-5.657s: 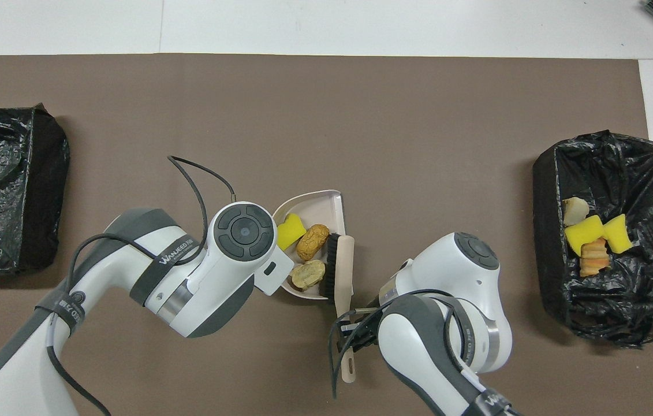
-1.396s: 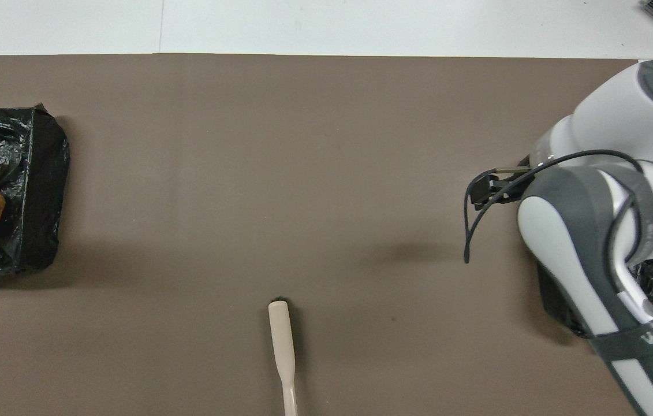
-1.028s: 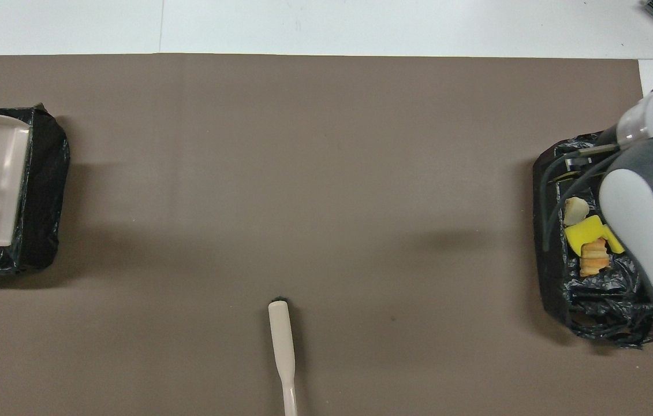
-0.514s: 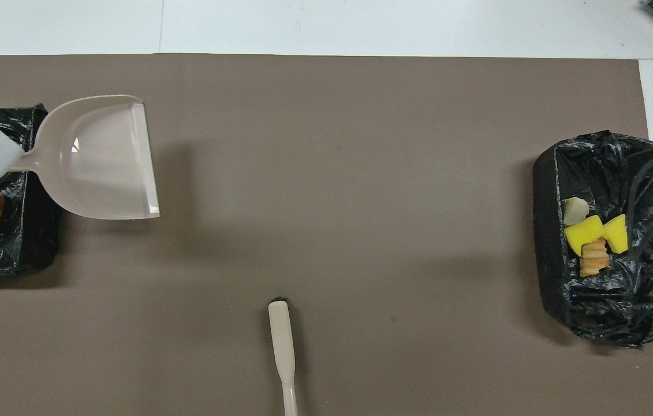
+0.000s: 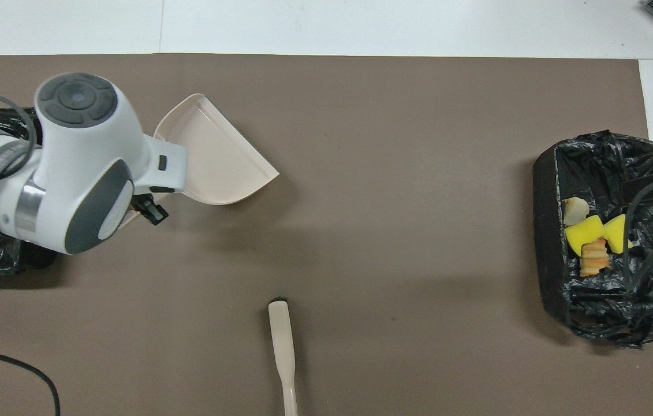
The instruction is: Sweep and dump trash in bin
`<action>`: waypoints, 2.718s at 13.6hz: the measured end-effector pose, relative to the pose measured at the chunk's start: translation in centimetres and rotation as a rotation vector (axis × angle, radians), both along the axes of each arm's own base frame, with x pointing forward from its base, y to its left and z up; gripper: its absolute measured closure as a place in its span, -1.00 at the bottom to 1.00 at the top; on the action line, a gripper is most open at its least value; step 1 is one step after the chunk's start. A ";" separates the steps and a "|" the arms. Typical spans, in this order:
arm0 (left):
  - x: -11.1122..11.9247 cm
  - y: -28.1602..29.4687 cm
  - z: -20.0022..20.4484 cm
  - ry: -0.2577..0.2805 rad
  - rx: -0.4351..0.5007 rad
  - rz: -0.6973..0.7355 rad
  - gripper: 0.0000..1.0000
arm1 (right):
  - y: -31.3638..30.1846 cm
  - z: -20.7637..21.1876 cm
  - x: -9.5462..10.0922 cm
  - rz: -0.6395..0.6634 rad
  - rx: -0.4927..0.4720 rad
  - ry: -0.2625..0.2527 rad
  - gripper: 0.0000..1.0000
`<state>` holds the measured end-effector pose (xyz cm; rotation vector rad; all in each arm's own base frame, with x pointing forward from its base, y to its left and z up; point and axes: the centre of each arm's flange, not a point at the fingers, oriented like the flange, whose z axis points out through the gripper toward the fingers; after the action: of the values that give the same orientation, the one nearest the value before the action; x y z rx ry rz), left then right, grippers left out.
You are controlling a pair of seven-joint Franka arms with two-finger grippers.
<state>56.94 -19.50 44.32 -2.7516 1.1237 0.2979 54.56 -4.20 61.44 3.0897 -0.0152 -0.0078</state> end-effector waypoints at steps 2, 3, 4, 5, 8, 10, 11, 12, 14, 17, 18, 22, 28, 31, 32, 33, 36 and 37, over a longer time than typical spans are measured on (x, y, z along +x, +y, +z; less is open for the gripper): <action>-1.5 -5.1 -1.1 -0.032 -0.025 0.185 0.37 | 1.3 -0.4 -0.3 0.018 0.006 0.025 -1.00; -1.9 -7.2 -1.6 -0.049 -0.058 0.271 0.37 | 1.9 -0.5 -0.5 0.026 0.007 0.033 -1.00; -2.3 -9.1 -2.1 -0.063 -0.092 0.364 0.37 | 2.2 -0.6 -0.7 0.031 0.008 0.036 -1.00; -2.5 -10.8 -2.7 -0.069 -0.127 0.456 0.37 | 2.4 -0.6 -0.9 0.035 0.009 0.037 -1.00; -3.2 -13.9 -4.3 -0.055 -0.183 0.547 0.37 | 2.5 -0.7 -1.2 0.049 0.010 0.042 -1.00; -4.1 -15.8 -5.0 -0.049 -0.181 0.596 0.37 | 2.5 -0.8 -1.2 0.050 0.010 0.043 -1.00; -4.7 -16.7 -5.4 -0.046 -0.179 0.615 0.37 | 2.5 -0.8 -1.2 0.051 0.010 0.044 -1.00; -5.3 -17.3 -5.9 -0.042 -0.176 0.621 0.37 | 2.5 -0.8 -1.3 0.051 0.010 0.046 -1.00; -6.0 -17.7 -7.5 -0.039 -0.176 0.628 0.37 | 2.5 -0.8 -1.4 0.051 0.013 0.050 -1.00; -6.3 -17.5 -8.6 -0.033 -0.168 0.631 0.23 | 3.2 -0.7 -1.5 0.053 0.061 0.048 -1.00; -6.3 -17.5 -8.5 -0.034 -0.169 0.630 0.22 | 3.6 -0.7 -1.5 0.060 0.066 0.047 -1.00; -5.9 -14.5 -6.0 -0.031 -0.111 0.667 -0.59 | 4.3 -0.7 -1.5 0.071 0.071 0.047 -1.00; -2.1 3.9 3.4 -0.089 -0.127 0.618 -1.00 | 3.8 -0.7 -1.5 0.063 0.068 0.046 -1.00; -2.0 11.5 7.4 -0.124 -0.169 0.553 -1.00 | 3.3 -0.5 -1.5 0.065 0.045 0.043 -1.00; -2.1 12.8 8.7 -0.132 -0.175 0.544 -1.00 | 3.0 -0.5 -1.4 0.074 0.035 0.041 -1.00; -2.1 13.6 10.5 -0.139 -0.180 0.534 -1.00 | 2.5 -0.4 -1.4 0.076 0.030 0.038 -1.00; -2.2 14.7 16.4 -0.169 -0.194 0.523 -1.00 | 0.4 -0.1 -1.0 0.043 0.028 0.030 -1.00; -2.5 15.0 18.3 -0.171 -0.195 0.523 -1.00 | -0.3 -0.2 -0.9 0.031 0.028 0.030 -1.00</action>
<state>54.44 -4.49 62.60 -3.1336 0.3959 0.0050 53.65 -4.48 61.24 3.1165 0.0338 -0.0536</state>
